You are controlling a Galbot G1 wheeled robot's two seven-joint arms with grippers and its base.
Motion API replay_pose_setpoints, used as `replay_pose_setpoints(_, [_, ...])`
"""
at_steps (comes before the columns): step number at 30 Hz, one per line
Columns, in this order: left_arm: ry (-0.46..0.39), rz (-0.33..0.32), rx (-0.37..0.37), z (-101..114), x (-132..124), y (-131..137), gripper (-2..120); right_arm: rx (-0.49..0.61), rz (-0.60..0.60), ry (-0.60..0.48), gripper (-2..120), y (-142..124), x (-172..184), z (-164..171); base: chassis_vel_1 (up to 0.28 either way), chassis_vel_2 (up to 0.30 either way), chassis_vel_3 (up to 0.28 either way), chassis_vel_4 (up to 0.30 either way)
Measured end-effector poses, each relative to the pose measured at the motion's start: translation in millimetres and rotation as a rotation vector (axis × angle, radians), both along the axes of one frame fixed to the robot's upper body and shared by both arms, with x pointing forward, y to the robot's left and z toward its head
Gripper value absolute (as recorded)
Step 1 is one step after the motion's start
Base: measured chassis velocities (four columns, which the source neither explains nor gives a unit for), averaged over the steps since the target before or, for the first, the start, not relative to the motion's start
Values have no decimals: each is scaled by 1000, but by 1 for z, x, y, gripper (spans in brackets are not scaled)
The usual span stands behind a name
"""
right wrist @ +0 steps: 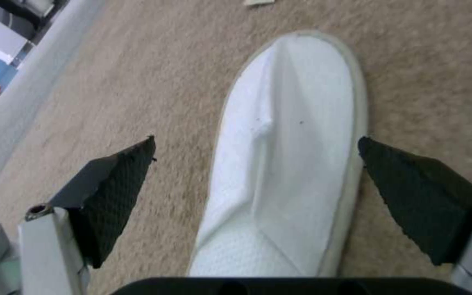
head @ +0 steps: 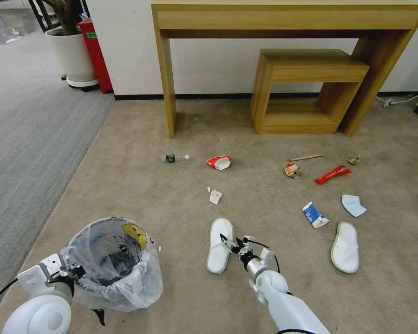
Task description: Pick up the trash bin and place the garbage on the floor into it.
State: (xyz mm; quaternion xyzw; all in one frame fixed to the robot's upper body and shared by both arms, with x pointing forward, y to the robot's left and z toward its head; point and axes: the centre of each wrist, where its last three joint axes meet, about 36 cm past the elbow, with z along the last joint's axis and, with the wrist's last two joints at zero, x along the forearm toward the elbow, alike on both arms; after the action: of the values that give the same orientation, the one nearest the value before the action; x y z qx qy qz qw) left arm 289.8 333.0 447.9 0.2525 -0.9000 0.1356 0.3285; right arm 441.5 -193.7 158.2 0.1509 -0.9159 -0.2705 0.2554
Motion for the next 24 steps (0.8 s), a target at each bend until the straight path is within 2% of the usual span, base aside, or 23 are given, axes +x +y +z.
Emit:
replay_pose_setpoints(13, [1, 7, -8, -5, 4, -1, 1, -36, 49, 39, 95, 10, 16, 3, 0, 0, 0, 0])
replay_pose_setpoints(24, [-4, 7, -3, -5, 4, -1, 1, -88, 64, 49, 84, 27, 29, 6, 0, 0, 0, 0])
